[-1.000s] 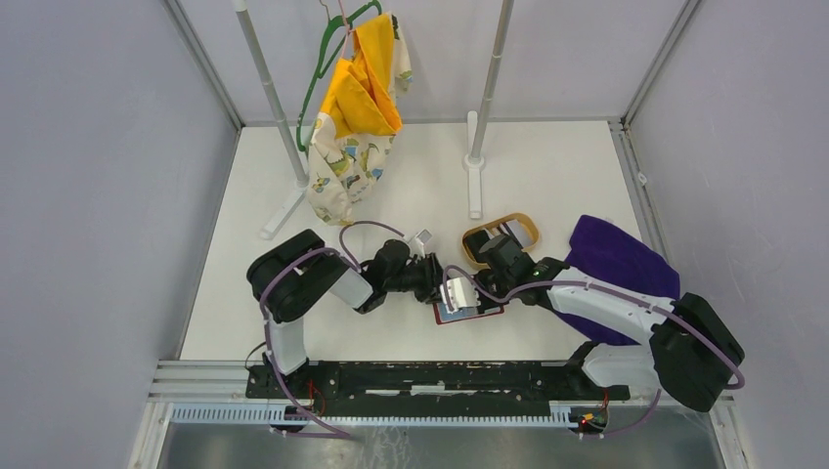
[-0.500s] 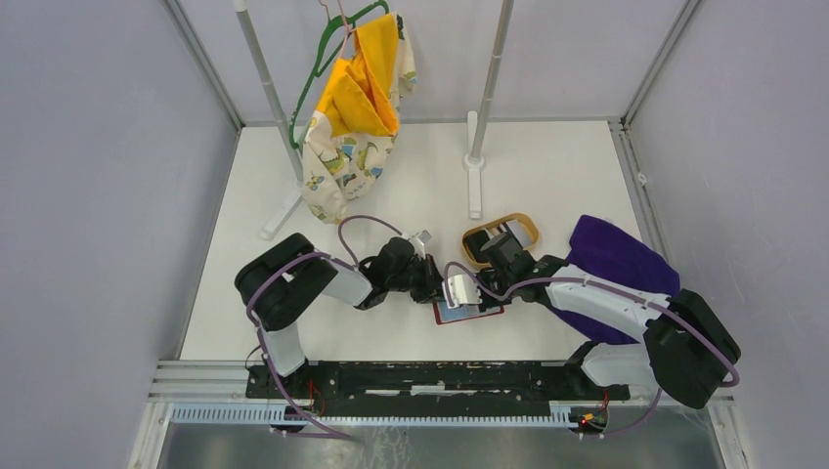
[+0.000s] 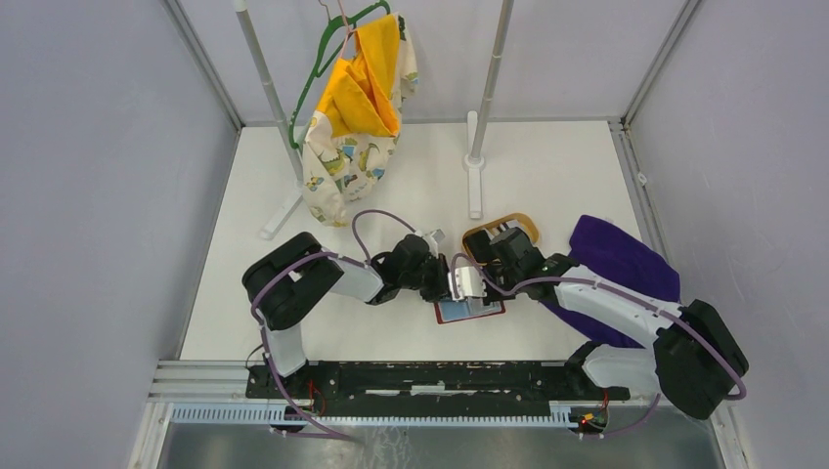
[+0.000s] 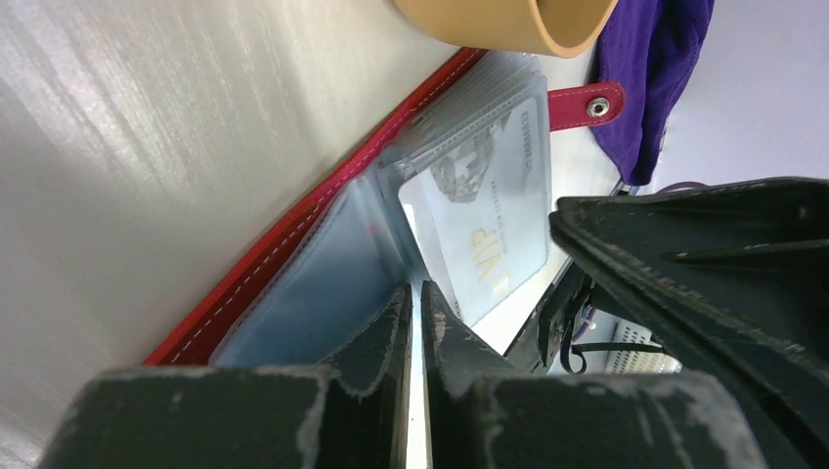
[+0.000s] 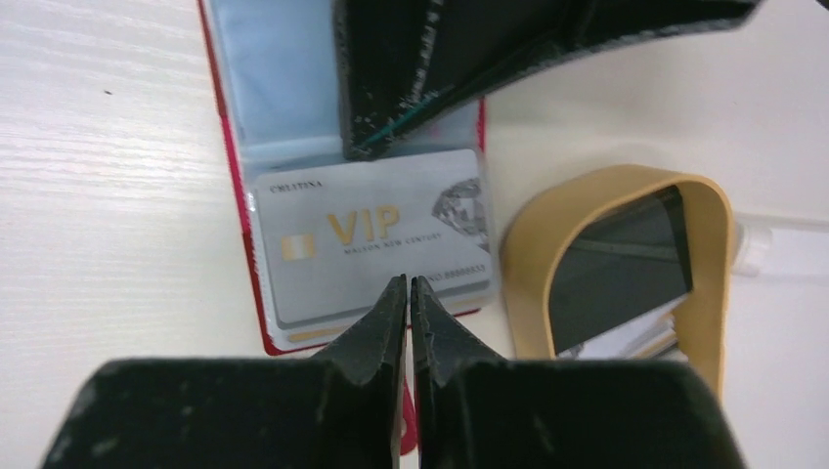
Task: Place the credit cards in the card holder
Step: Insert the credit card into the card holder.
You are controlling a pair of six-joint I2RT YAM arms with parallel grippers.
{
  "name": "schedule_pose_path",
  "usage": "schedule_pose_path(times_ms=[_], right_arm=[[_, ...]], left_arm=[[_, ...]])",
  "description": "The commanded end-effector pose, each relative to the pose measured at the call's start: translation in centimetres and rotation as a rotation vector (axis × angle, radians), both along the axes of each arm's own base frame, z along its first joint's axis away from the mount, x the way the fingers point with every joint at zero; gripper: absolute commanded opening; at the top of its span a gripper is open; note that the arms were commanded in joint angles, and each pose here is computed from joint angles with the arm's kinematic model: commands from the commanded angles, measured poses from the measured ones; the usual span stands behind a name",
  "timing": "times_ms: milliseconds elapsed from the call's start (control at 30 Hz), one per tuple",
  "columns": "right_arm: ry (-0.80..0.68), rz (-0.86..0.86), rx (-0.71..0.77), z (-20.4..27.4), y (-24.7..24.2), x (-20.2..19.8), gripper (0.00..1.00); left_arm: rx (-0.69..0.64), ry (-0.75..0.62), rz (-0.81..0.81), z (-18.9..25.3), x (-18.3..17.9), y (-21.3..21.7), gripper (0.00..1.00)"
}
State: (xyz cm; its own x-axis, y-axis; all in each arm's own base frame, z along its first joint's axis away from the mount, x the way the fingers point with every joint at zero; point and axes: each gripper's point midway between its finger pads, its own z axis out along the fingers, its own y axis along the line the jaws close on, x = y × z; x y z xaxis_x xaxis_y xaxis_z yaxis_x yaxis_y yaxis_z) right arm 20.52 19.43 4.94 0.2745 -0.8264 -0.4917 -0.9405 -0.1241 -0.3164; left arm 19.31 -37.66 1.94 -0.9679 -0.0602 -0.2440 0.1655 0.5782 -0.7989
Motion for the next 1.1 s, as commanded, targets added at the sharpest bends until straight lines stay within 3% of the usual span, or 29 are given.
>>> schedule_pose_path(times_ms=[0, 300, 467, 633, 733, 800, 967, 1067], right_arm=[[-0.067, -0.059, 0.059, 2.5, -0.4, 1.9, 0.10], [-0.024, -0.165, -0.040, -0.1, -4.2, 2.3, 0.13], [0.041, -0.151, -0.086, -1.7, -4.5, 1.5, 0.13], [0.124, -0.126, -0.104, -3.2, -4.4, 0.4, 0.13], [0.183, -0.114, -0.122, -4.1, -4.3, -0.3, 0.13], [0.215, -0.107, -0.125, -4.6, -4.2, -0.7, 0.13], [0.262, -0.094, -0.120, -5.0, -3.9, -1.4, 0.13], [0.276, -0.090, -0.117, -5.2, -3.8, -1.6, 0.13]], left_arm=[[0.001, -0.067, -0.028, 0.7, 0.8, -0.9, 0.14], [-0.031, -0.199, 0.019, 4.5, 0.9, 0.8, 0.23], [-0.045, -0.361, 0.049, 8.3, 0.4, 2.8, 0.36], [0.028, -0.468, 0.175, 9.3, 0.3, 7.6, 0.56], [0.034, -0.470, 0.239, 8.7, -0.5, 10.0, 0.75], [0.002, -0.434, 0.244, 8.0, -1.4, 10.5, 0.82], [-0.085, -0.326, 0.234, 6.2, -3.3, 10.2, 0.83], [-0.069, -0.286, 0.243, 5.3, -3.3, 10.1, 0.83]])
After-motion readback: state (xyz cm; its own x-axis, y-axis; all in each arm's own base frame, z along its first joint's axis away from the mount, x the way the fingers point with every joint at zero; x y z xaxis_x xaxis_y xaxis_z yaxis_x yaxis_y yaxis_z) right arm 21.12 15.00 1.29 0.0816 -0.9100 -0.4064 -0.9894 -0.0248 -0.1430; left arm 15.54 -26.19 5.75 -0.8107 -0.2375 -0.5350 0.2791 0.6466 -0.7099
